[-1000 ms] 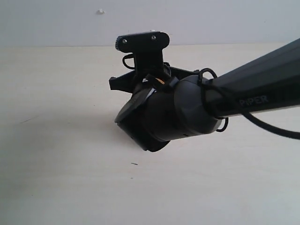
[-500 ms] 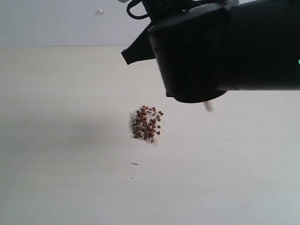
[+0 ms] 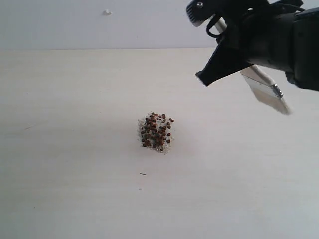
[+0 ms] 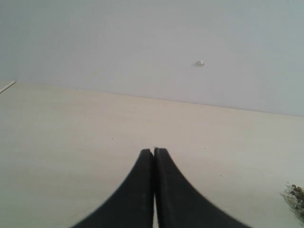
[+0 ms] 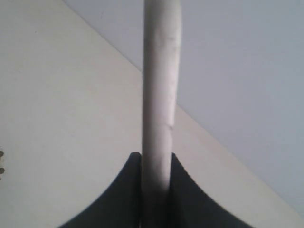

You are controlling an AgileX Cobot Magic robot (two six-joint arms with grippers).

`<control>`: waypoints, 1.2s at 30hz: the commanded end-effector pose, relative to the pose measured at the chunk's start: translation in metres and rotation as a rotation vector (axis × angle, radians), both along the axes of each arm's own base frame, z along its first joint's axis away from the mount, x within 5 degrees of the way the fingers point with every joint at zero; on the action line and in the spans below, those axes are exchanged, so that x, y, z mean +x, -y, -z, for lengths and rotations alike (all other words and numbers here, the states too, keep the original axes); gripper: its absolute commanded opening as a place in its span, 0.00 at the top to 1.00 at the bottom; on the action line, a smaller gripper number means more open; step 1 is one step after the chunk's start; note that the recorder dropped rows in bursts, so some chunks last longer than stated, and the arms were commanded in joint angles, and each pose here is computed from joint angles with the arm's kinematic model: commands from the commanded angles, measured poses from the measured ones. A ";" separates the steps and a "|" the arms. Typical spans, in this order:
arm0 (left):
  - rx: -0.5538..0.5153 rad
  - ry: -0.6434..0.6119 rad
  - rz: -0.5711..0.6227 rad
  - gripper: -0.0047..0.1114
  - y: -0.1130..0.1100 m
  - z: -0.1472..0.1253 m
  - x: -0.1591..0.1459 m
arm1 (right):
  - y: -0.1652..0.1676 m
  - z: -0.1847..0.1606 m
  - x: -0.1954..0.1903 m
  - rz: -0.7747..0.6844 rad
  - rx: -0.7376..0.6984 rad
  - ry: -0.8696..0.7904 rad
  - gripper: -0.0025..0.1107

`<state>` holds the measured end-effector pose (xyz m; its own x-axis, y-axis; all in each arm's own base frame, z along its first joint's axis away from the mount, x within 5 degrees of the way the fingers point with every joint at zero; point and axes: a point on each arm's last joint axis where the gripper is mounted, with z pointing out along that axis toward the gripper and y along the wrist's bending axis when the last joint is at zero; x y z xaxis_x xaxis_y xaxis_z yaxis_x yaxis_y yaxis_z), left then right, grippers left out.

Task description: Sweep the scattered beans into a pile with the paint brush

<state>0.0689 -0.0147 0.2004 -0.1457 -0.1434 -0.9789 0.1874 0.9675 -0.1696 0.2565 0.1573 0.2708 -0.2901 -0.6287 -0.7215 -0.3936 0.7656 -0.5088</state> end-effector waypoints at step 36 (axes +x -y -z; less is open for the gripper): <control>-0.004 0.007 -0.003 0.96 0.000 0.000 -0.001 | 0.054 0.144 0.090 -0.069 0.998 -1.306 0.98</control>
<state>0.0689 -0.0147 0.2004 -0.1457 -0.1434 -0.9789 0.1874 0.9675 -0.1696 0.3425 0.1015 0.1311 -0.9824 -0.1491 -0.1123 -0.1764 0.5455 0.8194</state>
